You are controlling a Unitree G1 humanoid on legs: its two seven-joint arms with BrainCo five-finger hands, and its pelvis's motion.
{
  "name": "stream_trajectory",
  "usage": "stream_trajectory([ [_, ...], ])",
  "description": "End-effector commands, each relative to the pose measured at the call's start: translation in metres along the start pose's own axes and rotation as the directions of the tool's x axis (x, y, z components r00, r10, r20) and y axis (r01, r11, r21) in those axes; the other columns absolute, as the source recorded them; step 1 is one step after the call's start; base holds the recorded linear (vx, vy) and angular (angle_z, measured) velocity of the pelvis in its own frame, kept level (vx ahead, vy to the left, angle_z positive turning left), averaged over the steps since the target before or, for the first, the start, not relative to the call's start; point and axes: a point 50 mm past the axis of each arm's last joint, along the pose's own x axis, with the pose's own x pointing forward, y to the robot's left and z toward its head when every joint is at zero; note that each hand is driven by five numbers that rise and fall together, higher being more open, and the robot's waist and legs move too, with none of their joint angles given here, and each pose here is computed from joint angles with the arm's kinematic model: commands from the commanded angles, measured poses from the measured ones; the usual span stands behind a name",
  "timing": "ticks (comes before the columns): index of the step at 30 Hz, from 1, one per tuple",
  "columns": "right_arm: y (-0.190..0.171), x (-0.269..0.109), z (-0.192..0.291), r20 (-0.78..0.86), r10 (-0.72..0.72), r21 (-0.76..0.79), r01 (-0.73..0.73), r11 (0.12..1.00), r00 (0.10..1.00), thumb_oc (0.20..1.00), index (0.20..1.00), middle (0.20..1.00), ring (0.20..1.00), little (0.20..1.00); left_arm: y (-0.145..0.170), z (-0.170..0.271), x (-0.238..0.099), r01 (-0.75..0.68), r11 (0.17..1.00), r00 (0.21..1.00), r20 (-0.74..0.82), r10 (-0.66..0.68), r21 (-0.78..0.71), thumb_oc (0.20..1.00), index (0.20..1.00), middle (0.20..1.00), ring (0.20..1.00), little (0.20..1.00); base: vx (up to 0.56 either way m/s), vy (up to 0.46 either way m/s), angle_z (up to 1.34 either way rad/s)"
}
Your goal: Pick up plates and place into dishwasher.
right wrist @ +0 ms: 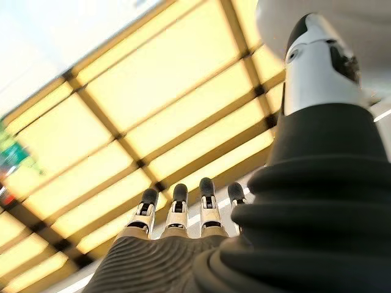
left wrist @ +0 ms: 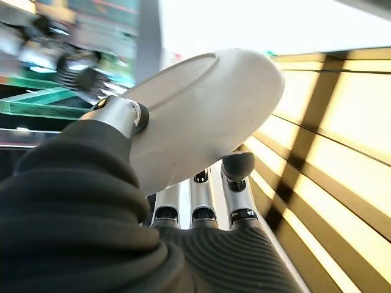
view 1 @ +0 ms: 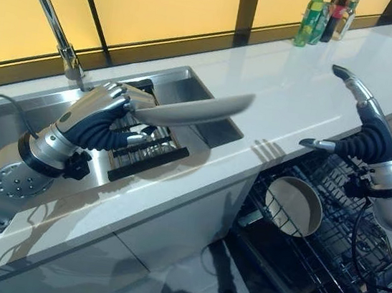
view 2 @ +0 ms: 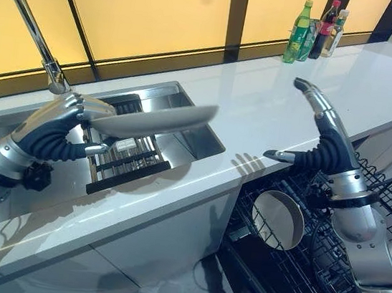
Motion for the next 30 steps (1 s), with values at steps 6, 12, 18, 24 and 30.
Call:
stream_trajectory([
  [6, 0.006, 0.027, 0.047, 0.283, 0.166, 0.113, -0.205, 0.972, 0.945, 1.000, 1.000, 1.000, 1.000, 1.000, 0.010, 0.015, 0.025, 0.057, 0.991, 0.985, 0.170, -0.036, -0.121, 0.200, 0.200, 0.200, 0.200, 0.200, 0.00, -0.017, 0.00],
  [12, 0.036, 0.031, 0.058, 0.366, 0.309, 0.191, -0.396, 0.898, 0.878, 1.000, 1.000, 1.000, 1.000, 1.000, 0.001, 0.015, 0.031, 0.064, 0.985, 0.982, 0.187, -0.034, -0.159, 0.200, 0.200, 0.200, 0.200, 0.200, 0.00, 0.000, 0.00],
  [18, 0.053, 0.039, 0.071, 0.451, 0.320, 0.227, -0.454, 0.862, 0.833, 1.000, 1.000, 1.000, 1.000, 1.000, -0.005, 0.016, 0.037, 0.075, 0.980, 0.978, 0.206, -0.036, -0.185, 0.200, 0.200, 0.200, 0.200, 0.200, 0.01, -0.009, 0.01],
  [24, 0.060, 0.037, 0.074, 0.449, 0.368, 0.215, -0.498, 0.840, 0.814, 1.000, 1.000, 1.000, 1.000, 1.000, -0.005, 0.016, 0.035, 0.068, 0.980, 0.980, 0.198, -0.030, -0.188, 0.200, 0.200, 0.200, 0.200, 0.200, 0.01, 0.002, 0.01],
  [30, 0.055, 0.038, 0.069, 0.425, 0.257, 0.340, -0.417, 0.843, 0.868, 0.200, 0.200, 0.200, 0.200, 0.200, -0.006, 0.016, 0.033, 0.063, 0.982, 0.980, 0.196, -0.028, -0.178, 0.200, 0.200, 0.200, 0.200, 0.200, 0.01, -0.004, 0.01],
])
